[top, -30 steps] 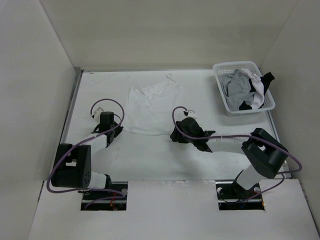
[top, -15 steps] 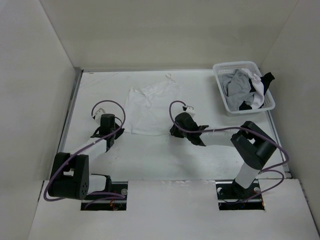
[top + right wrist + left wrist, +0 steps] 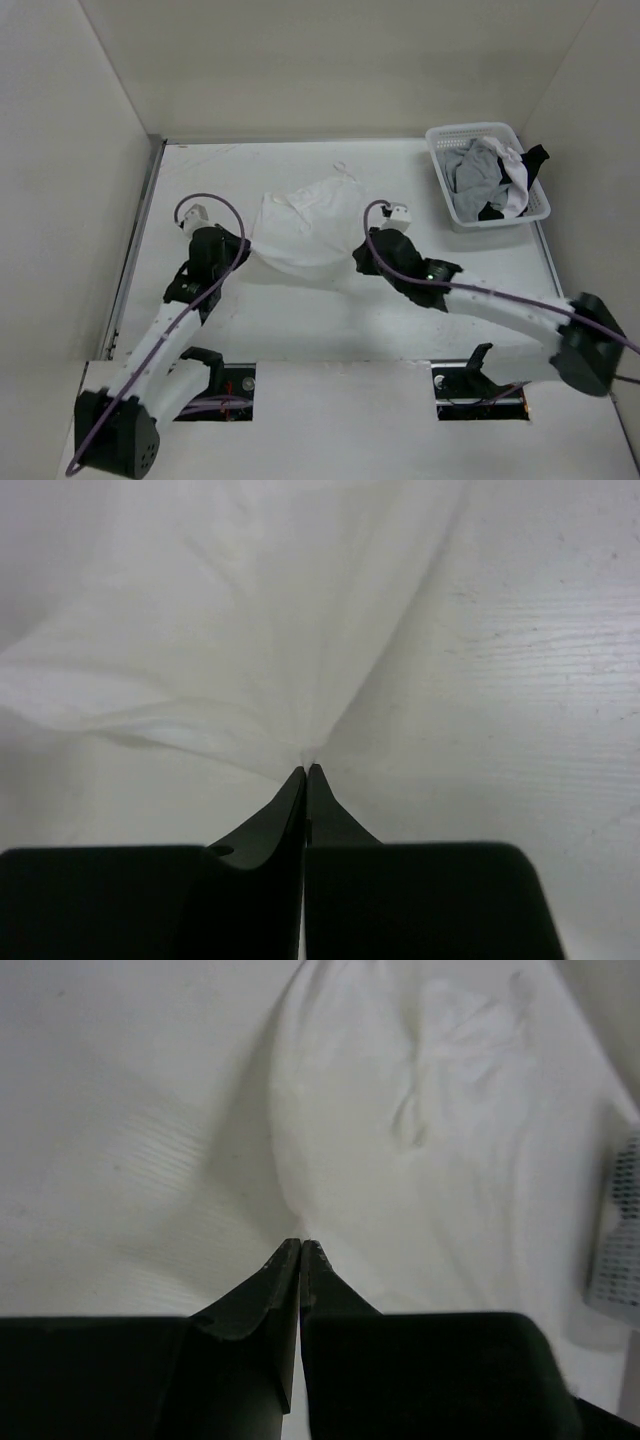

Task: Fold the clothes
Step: Fold the tank top

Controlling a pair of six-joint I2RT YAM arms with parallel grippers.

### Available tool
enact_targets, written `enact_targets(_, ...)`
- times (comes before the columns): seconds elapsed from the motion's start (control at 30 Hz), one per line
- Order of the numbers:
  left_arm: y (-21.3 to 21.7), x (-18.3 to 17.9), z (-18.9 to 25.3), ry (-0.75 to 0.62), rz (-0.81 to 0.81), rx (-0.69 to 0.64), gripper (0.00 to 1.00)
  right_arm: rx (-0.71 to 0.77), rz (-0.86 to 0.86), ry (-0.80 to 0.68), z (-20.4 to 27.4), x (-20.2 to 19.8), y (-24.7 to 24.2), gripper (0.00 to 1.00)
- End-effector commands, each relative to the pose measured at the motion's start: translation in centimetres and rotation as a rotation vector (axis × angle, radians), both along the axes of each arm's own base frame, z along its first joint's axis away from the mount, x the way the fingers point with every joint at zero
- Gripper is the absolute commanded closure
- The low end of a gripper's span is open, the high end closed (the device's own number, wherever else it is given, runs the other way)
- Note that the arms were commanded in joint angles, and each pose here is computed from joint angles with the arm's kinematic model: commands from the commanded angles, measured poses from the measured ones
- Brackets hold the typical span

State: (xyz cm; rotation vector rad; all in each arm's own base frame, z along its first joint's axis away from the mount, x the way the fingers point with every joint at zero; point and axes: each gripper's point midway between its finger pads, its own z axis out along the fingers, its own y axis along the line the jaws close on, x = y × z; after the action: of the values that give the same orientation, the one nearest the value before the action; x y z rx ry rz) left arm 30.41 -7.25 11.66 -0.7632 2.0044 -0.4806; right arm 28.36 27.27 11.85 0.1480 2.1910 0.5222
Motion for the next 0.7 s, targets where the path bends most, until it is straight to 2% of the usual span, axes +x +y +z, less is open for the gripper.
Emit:
enact_targets(0.0,-0.1,-0.8,10.9,-0.229,0.011,-0.029,1.00,-0.002,0.031,-0.198,10.0,-3.3,-2.1,1.00)
enact_targets(0.2,1.0,-5.2,25.7,-0.530,0.013,-0.057,1.00,0.098,0.017,-0.398,23.8,-9.0,-8.1,1.00)
enact_targets(0.33,0.7,-7.4,31.6,-0.649,-0.021,-0.100,1.00,0.164,0.059,-0.492,29.9,-11.2,-9.5,1.00)
enact_targets(0.47,0.8,-6.4,31.3,-0.628,-0.004,-0.080,1.00,0.142,0.084,-0.510,30.4,-10.7,-8.7,1.00)
enact_targets(0.67,-0.7,-1.6,23.1,-0.431,0.006,-0.059,1.00,0.111,0.152,-0.431,25.0,-5.5,-5.1,0.99)
